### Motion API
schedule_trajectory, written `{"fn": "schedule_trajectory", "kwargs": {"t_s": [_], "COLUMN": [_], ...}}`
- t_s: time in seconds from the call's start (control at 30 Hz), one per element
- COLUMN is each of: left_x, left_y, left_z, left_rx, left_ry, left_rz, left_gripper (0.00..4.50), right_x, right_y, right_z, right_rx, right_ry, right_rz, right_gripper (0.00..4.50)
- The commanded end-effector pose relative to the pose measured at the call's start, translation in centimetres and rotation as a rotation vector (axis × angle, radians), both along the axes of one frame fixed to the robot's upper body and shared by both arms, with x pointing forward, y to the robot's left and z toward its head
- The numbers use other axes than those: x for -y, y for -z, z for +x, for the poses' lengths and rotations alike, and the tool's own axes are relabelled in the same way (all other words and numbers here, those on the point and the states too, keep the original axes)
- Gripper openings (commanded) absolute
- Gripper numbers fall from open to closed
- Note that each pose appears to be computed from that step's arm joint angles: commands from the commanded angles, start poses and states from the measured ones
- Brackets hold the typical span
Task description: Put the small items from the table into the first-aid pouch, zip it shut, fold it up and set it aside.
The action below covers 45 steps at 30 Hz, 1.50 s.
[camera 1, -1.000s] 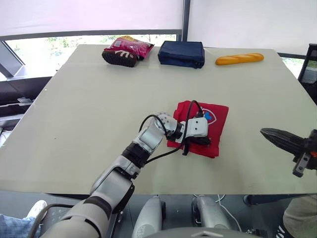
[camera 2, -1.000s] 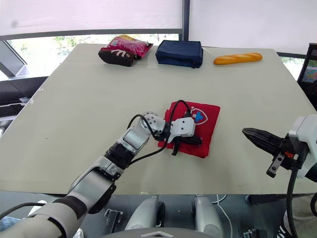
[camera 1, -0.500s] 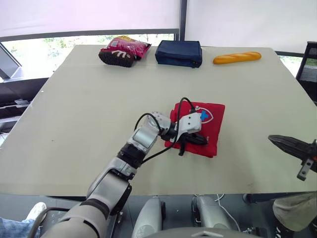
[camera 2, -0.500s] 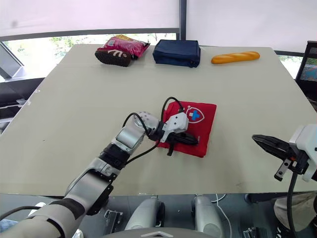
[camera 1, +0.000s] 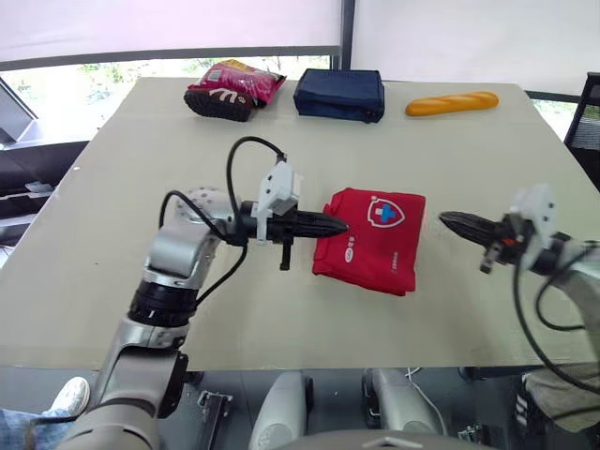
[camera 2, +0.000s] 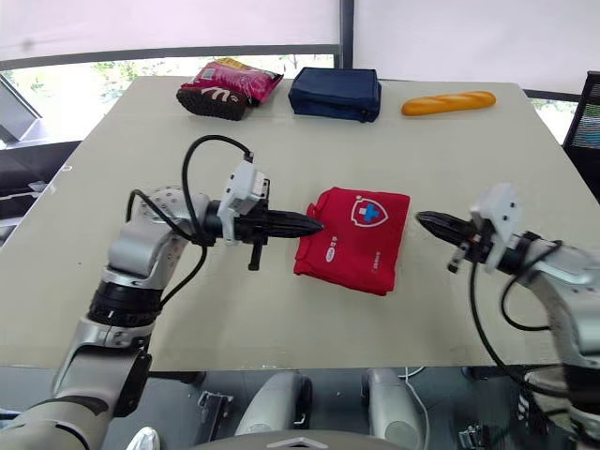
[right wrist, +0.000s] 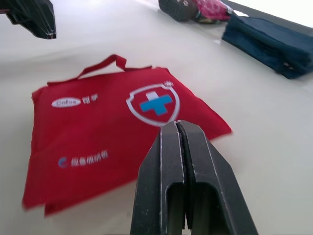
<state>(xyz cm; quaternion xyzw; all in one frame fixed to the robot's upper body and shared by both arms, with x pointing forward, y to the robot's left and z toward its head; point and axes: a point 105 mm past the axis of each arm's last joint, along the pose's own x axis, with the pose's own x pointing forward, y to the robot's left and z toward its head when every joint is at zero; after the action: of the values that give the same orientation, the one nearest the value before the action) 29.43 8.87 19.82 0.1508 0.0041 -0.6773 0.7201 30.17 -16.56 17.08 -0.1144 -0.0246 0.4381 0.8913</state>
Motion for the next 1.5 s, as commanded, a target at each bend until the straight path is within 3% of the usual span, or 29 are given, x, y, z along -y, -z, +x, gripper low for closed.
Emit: {"fn": "schedule_trajectory", "kwargs": {"t_s": [0.03,0.17,0.33,0.4,0.53,0.7,0.77,0.93,1.37,1.43,1.5], "left_x": [-0.9,-2.1,-2.5,-2.5,-2.6,-3.2,-3.5,-4.0,-4.1,-4.5,-4.9], "left_y": [-2.7,-2.9,-3.2,-3.3,-3.3,-3.6,-3.8,-4.3,-4.3,-4.1,-3.9], "left_z": [-1.3,-1.6,-1.9,-2.0,-2.1,-2.3,-2.4,-2.7,-3.5,-3.4,-3.5], "left_rx": [0.057,0.067,0.072,0.071,0.069,0.068,0.069,0.073,0.063,0.053,0.042], "left_ry": [0.007,-0.042,-0.069,-0.073,-0.082,-0.087,-0.088,-0.086,-0.093,-0.119,-0.135], "left_rz": [-0.037,-0.016,-0.017,-0.019,-0.014,-0.012,-0.009,0.0,0.027,0.031,0.051], "left_gripper": [0.08,0.08,0.08,0.08,0.08,0.0,0.0,0.0,0.0,0.0,0.88], "right_x": [-0.9,-2.7,-2.8,-3.0,-3.2,-1.2,-0.5,0.7,-4.2,-4.7,-5.0], "right_y": [1.6,4.5,9.5,9.5,6.3,3.3,2.8,4.9,7.0,7.2,7.2], "right_z": [2.2,4.1,4.0,4.0,4.4,2.8,1.7,-0.2,2.2,2.4,2.4], "right_rx": [0.019,-0.018,-0.147,-0.161,-0.097,-0.163,-0.218,-0.42,-0.712,-0.72,-0.726], "right_ry": [0.001,-0.015,-0.03,-0.035,-0.013,0.002,-0.003,0.041,0.01,0.001,-0.011], "right_rz": [-0.023,-0.063,-0.27,-0.249,-0.13,0.042,0.087,0.116,0.274,0.274,0.279], "right_gripper": [0.0,0.0,0.0,0.0,0.0,1.46,2.36,4.48,4.48,3.94,3.13]}}
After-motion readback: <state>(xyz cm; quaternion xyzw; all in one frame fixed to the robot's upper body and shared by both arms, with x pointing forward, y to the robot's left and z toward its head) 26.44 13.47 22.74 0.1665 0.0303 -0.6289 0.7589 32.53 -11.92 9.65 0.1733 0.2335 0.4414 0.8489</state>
